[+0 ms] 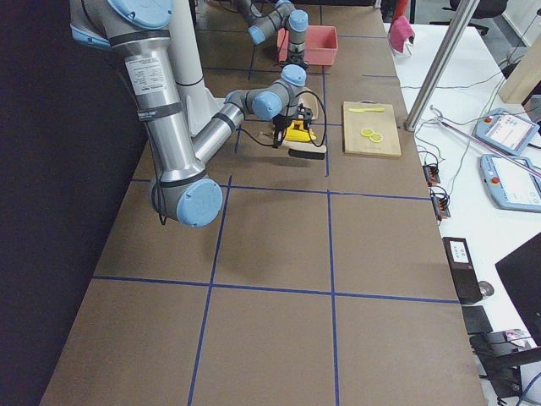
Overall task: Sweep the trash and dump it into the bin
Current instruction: 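Bring the held brush with the right gripper toward the vegetables beside the dustpan, then sweep the ginger, pepper and corn into the dustpan with the right gripper's brush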
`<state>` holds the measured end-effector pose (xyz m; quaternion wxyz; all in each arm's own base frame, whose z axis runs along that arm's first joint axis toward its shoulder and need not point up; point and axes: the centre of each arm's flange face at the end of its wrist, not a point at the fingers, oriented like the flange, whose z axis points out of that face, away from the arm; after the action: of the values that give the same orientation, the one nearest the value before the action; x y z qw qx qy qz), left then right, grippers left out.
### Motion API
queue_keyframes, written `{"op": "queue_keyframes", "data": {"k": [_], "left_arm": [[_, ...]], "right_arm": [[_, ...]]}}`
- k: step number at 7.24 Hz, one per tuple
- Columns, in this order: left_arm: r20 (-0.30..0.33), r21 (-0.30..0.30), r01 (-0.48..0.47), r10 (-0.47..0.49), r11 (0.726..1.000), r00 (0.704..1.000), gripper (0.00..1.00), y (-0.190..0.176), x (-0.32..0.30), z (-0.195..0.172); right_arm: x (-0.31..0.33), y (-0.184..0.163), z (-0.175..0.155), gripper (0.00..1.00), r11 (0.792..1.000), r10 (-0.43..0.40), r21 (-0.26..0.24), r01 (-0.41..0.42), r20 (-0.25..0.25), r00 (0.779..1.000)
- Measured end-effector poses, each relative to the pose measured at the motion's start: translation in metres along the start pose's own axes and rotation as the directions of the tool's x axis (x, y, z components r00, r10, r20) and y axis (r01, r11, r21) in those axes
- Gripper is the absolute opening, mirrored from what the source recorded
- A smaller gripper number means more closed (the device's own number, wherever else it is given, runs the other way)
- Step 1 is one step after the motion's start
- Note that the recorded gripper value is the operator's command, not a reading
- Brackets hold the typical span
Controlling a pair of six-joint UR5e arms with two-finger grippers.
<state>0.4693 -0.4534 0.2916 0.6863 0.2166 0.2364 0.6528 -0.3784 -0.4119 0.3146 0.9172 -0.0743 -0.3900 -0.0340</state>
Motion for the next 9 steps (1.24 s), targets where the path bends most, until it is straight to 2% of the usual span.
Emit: {"op": "queue_keyframes", "data": {"k": [4, 7, 9], "left_arm": [[-0.002, -0.004, -0.001, 0.001, 1.000, 1.000, 0.00, 0.000, 0.001, 0.002], [-0.004, -0.005, -0.006, 0.006, 1.000, 1.000, 0.00, -0.002, 0.004, 0.004], [0.013, -0.016, -0.007, 0.007, 1.000, 1.000, 0.00, -0.002, 0.003, 0.005]], "right_arm": [[-0.063, 0.006, 0.044, 0.00, 0.999, -0.044, -0.008, 0.044, -0.131, 0.990], [-0.115, 0.004, 0.060, 0.00, 0.998, -0.061, -0.019, 0.059, -0.147, 0.987], [-0.152, 0.006, 0.059, 0.00, 0.998, -0.055, -0.013, 0.054, -0.130, 0.990]]}}
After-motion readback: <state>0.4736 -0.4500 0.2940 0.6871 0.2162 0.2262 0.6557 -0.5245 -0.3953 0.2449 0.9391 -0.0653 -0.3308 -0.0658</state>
